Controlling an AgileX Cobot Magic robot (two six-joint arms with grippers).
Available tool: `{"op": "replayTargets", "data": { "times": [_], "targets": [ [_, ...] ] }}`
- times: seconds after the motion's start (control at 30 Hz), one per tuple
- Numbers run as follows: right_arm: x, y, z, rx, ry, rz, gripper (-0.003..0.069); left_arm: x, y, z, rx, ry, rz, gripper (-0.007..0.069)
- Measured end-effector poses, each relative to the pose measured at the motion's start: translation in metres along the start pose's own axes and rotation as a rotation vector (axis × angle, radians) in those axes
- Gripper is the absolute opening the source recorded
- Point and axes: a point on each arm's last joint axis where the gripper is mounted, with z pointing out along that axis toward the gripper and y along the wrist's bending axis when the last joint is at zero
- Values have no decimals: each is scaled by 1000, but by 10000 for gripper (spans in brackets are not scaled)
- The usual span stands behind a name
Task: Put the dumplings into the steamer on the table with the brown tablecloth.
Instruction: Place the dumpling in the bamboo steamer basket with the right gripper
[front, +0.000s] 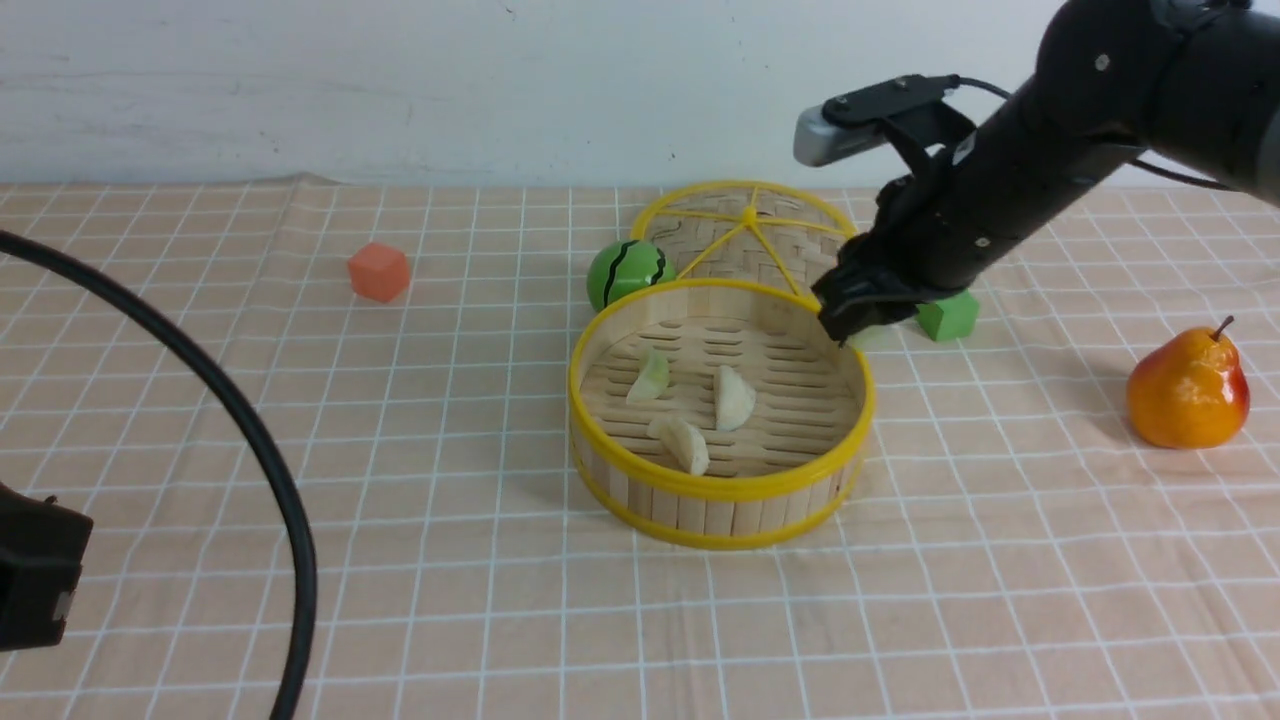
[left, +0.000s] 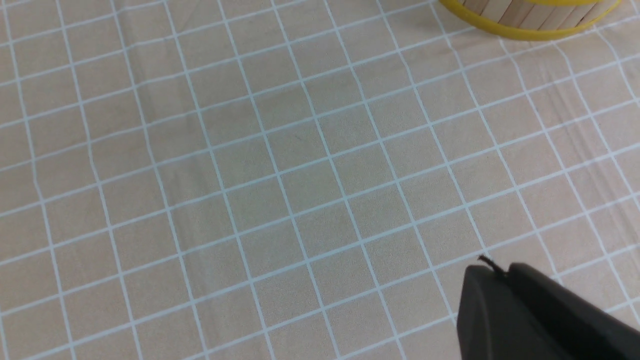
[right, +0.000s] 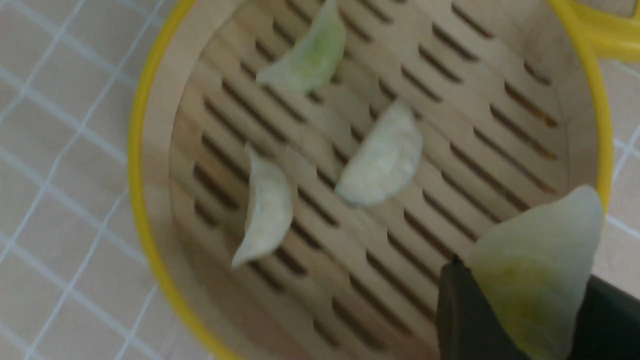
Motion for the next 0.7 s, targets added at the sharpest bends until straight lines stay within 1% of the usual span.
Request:
{"op": "replayTargets", "data": {
  "times": [0.07,0.13,0.27,0.3,0.33,0.37,0.4,0.43,0.5,0.53,0.57,0.6,0.63,0.67,0.7],
  "targets": [
    [-2,-2,9,1,-5,15,206,0,0,0,0,1,0,36],
    [0,-6,46,4,31,27,206,1,0,0,-2,9,0,38],
    [6,-6,87,28,95,16,206,2,0,0,-2,20,-1,39],
    [6,-6,89,30,98,12,206,2,0,0,-2,20,-1,39],
    [7,-7,99,57,108,25,206,2,0,0,-3,23,-1,41],
    [6,-6,101,65,108,38,210,2,0,0,-4,26,-1,43],
    [5,-5,101,80,109,43,230,3,0,0,-5,30,-1,45],
    [5,-5,102,82,109,45,235,3,0,0,-5,30,-1,46],
    [2,-7,101,121,96,69,347,4,1,0,-7,44,-1,48],
    [2,-7,101,126,95,69,347,4,1,-1,-8,45,-2,48],
    [-1,-8,98,137,87,84,434,7,1,-2,-8,46,-2,50],
    [-2,-8,97,139,90,85,443,8,2,-2,-8,46,-3,50],
    [-6,-7,90,140,90,93,507,15,2,-4,2,45,-8,52],
    [-7,-6,89,140,88,92,520,17,2,-4,2,44,-9,52],
    [-12,-4,76,138,88,92,552,27,4,-7,15,34,-16,53]
  ]
}}
